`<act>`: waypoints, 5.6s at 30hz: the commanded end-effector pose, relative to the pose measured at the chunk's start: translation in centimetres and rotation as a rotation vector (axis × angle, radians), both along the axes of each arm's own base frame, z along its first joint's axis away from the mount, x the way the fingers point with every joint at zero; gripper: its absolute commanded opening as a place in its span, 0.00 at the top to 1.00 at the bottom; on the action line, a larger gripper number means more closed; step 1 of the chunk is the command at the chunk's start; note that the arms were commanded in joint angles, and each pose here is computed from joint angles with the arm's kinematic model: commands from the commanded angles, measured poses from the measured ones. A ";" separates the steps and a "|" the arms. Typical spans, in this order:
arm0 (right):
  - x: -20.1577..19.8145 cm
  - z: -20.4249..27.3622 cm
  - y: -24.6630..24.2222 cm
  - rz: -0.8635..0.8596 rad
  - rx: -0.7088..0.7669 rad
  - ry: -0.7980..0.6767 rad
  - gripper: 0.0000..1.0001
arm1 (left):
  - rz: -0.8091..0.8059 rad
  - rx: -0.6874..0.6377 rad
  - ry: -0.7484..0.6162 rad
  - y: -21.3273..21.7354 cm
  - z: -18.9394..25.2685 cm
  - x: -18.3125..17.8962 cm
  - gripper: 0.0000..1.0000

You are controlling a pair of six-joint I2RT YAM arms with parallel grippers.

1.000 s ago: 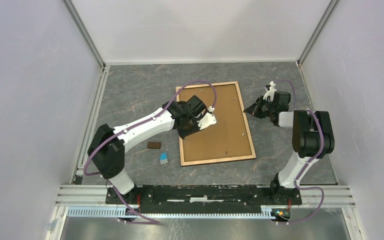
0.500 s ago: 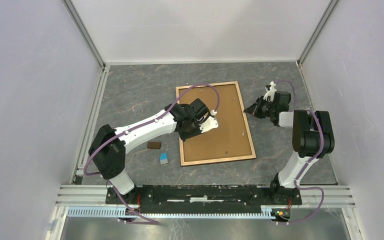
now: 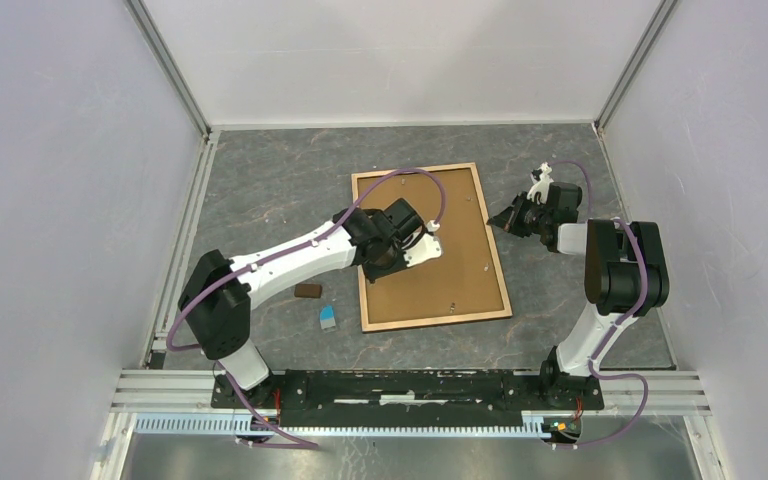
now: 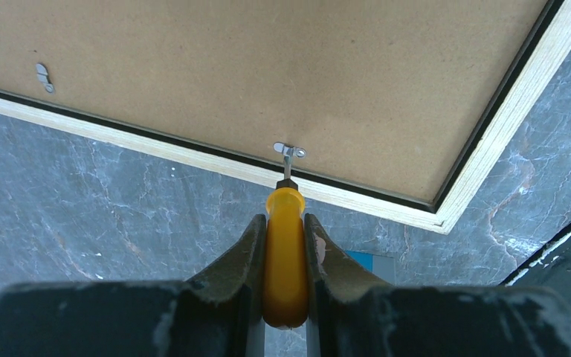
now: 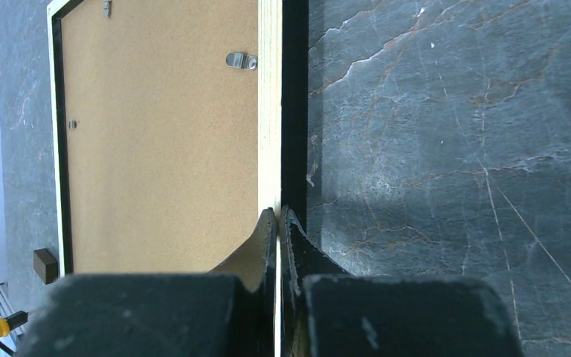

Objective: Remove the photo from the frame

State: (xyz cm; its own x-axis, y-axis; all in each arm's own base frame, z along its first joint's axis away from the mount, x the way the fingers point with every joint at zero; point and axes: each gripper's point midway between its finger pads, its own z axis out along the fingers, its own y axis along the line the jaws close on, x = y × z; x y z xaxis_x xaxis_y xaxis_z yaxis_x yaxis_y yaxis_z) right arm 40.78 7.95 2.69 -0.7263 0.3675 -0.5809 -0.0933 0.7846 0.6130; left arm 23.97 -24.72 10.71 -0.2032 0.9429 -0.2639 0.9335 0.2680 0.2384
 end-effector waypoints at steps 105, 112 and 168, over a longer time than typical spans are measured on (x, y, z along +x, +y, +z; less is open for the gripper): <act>-14.5 18.5 16.4 1.036 -0.115 -0.742 0.26 | 0.217 -0.891 0.558 0.4 14.7 -1.4 0.98; -19.1 18.0 23.2 1.215 -0.115 -0.719 0.30 | 0.208 -0.954 0.562 0.6 16.0 -2.3 0.98; -17.1 25.5 33.6 0.964 0.344 -0.637 0.86 | 0.500 -1.610 0.308 5.0 23.1 4.1 0.82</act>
